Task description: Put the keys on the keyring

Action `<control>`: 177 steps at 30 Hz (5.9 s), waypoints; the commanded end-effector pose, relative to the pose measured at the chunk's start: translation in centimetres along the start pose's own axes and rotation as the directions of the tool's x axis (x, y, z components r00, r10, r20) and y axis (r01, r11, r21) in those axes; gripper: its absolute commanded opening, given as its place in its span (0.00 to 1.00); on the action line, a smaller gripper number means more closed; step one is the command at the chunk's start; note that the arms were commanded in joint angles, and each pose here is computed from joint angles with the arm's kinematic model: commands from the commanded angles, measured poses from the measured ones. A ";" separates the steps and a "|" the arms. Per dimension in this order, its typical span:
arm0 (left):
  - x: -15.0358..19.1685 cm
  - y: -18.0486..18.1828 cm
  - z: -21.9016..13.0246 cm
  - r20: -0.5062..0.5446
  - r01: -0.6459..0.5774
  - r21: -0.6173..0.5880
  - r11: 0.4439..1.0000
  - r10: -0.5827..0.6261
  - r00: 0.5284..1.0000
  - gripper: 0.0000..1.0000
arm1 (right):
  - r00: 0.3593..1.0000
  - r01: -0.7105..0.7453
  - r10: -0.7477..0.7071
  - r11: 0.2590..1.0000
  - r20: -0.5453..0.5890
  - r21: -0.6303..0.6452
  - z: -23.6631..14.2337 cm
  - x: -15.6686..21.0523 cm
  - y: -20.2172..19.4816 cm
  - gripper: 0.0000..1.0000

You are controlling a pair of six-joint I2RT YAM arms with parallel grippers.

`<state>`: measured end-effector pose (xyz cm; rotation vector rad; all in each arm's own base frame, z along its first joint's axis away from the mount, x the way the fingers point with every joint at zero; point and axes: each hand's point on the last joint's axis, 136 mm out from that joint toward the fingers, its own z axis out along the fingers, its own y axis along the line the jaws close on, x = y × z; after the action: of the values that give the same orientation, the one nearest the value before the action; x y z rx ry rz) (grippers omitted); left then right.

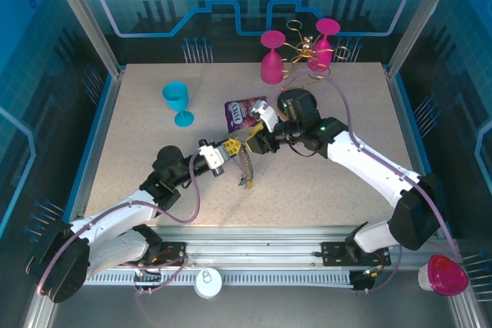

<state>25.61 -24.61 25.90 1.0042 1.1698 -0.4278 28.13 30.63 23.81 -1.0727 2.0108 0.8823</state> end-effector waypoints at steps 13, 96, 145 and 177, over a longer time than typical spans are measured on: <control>-3.3 2.2 -0.8 0.134 0.386 0.032 0.922 -0.386 0.913 0.00 | 0.917 0.238 -0.261 0.965 0.301 0.111 -5.4 -1.6 0.5 0.49; -4.1 1.8 0.4 0.112 0.457 0.242 0.856 -0.493 0.863 0.03 | 0.899 0.348 -0.286 0.926 0.331 -0.148 -3.0 -2.2 5.1 0.00; 0.9 -2.2 -0.8 -0.156 0.286 0.265 0.921 -0.252 0.955 0.00 | 0.980 0.179 -0.167 0.976 0.105 -0.124 -1.6 1.5 2.7 0.43; -1.0 -2.0 -0.8 -0.057 0.282 0.283 0.917 -0.278 0.959 0.00 | 0.994 0.111 -0.108 0.970 0.027 -0.214 1.4 3.7 3.6 0.00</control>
<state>24.24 -24.77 23.23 1.0845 1.4304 -0.8161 24.19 31.21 21.86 -1.2751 1.8146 1.0413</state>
